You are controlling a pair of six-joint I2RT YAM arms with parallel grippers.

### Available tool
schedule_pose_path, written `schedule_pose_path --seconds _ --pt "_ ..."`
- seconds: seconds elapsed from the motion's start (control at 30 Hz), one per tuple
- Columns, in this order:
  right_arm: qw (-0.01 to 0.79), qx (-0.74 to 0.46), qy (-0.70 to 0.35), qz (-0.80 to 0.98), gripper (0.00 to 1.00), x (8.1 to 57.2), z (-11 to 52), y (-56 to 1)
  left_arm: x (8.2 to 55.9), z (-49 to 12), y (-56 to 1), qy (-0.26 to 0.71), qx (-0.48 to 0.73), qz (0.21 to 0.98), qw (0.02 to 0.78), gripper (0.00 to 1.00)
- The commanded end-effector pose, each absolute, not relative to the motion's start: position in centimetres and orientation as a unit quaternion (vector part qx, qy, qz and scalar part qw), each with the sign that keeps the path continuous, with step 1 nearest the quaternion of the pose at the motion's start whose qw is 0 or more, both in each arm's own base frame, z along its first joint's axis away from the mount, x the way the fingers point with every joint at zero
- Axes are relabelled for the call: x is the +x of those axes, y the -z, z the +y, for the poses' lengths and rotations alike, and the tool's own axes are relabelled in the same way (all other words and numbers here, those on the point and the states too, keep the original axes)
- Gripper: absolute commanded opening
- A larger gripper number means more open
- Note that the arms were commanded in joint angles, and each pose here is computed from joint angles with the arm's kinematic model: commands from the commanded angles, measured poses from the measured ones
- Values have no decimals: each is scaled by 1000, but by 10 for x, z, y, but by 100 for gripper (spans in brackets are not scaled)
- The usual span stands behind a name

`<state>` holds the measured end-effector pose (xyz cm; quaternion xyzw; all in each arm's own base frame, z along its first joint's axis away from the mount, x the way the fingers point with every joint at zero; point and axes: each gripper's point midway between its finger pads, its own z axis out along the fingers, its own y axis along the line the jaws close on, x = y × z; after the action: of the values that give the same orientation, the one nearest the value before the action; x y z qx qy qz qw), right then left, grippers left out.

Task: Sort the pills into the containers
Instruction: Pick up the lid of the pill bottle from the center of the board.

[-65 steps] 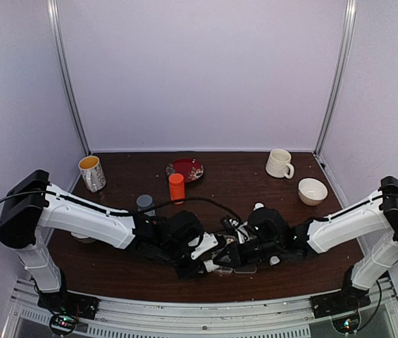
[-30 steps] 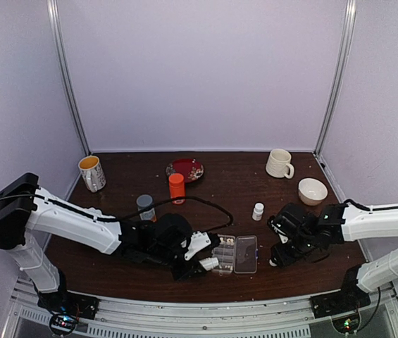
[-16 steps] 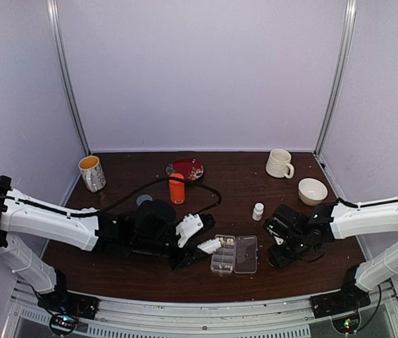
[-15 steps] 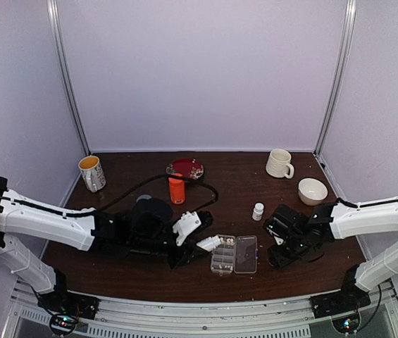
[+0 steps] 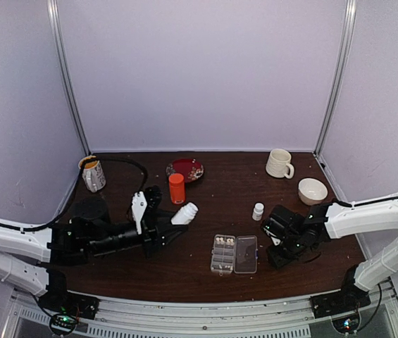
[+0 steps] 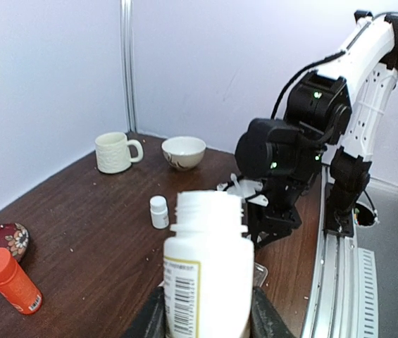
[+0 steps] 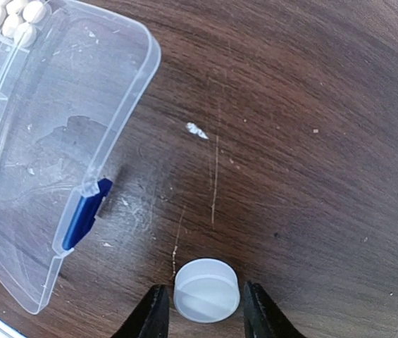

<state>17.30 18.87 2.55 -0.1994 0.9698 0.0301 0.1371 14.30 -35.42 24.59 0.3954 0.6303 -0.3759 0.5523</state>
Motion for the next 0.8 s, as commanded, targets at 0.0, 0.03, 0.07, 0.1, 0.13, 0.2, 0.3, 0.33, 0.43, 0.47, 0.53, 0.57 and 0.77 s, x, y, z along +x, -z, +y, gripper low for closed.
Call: schedule_pose_path --seconds 0.0,0.03,0.07,0.1,0.13,0.2,0.3,0.33,0.43,0.47,0.53,0.57,0.77 --pt "145 -201 -43 968 36 180 198 -30 147 -328 -291 403 329 571 635 0" --pt "144 -202 -43 968 36 179 198 -30 146 -323 -294 406 323 564 643 0" --pt "144 -203 -43 968 35 179 199 -29 146 -319 -297 405 319 560 649 0" --pt "143 -203 -43 968 34 180 199 -29 146 -317 -298 404 318 558 652 0" --pt "142 -204 -41 968 34 179 199 -28 145 -316 -299 404 317 556 653 0" --pt "140 -205 -39 968 33 180 199 -27 144 -314 -301 404 318 553 656 0" --pt "137 -207 -37 968 33 179 198 -26 144 -314 -303 405 319 550 657 0" --pt "137 -207 -35 968 34 179 198 -25 143 -315 -302 406 320 550 656 0" --pt "137 -208 -31 968 29 179 196 -25 143 -317 -301 406 323 551 654 0" --pt "139 -207 -32 968 26 180 196 -26 143 -318 -301 407 324 551 653 0" --pt "144 -207 -32 967 25 180 195 -30 142 -320 -299 408 329 551 649 0" --pt "148 -207 -32 967 25 181 195 -34 141 -322 -298 408 334 551 647 0" --pt "212 -240 -116 940 18 184 216 -98 133 -336 -296 425 362 536 633 0"
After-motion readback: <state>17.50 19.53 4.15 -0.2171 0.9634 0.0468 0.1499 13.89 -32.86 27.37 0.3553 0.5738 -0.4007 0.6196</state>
